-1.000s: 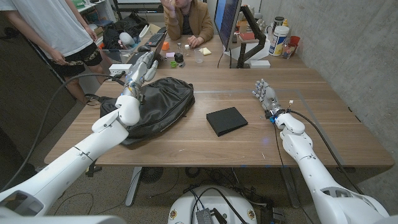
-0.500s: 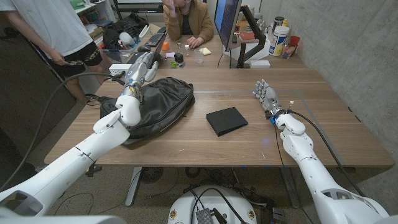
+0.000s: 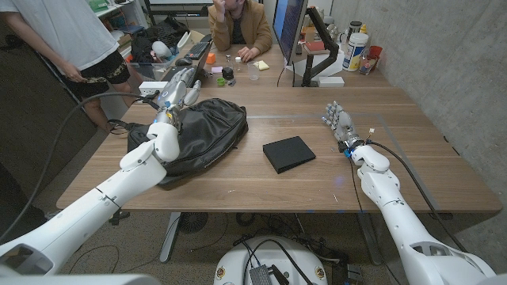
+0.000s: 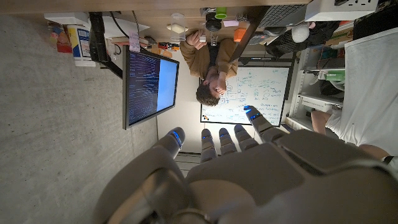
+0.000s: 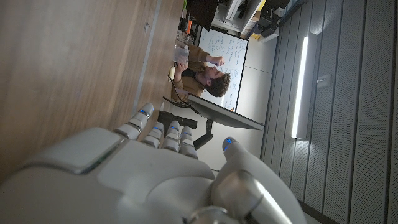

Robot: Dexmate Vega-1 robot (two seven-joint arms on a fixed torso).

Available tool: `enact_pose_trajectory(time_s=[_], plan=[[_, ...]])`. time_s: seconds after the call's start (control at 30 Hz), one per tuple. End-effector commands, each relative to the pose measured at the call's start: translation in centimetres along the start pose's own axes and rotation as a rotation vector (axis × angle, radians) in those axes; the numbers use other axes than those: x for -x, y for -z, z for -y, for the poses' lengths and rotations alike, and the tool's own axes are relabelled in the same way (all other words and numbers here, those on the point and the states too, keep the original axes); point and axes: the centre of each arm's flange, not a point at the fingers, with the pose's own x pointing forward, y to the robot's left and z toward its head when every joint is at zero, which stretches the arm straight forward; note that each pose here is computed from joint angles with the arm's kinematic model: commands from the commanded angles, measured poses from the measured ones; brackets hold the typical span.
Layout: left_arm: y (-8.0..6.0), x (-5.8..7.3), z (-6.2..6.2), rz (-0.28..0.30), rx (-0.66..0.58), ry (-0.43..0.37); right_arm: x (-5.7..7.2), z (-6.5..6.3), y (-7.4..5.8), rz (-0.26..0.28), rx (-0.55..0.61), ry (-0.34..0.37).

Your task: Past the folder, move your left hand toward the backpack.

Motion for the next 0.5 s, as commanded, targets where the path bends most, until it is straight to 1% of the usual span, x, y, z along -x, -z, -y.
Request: enact_pose_trajectory(time_s=[0.03,0.5], plan=[[-0.15,0.32,-0.06,-0.011,-0.041,0.0,0.12,-0.01,0.11,-0.002,-0.001,-0.004],[0.04,0.66,-0.04,-0.028,-0.078,0.005,0.32,0.0,0.07,0.001,0.0,-0.004]])
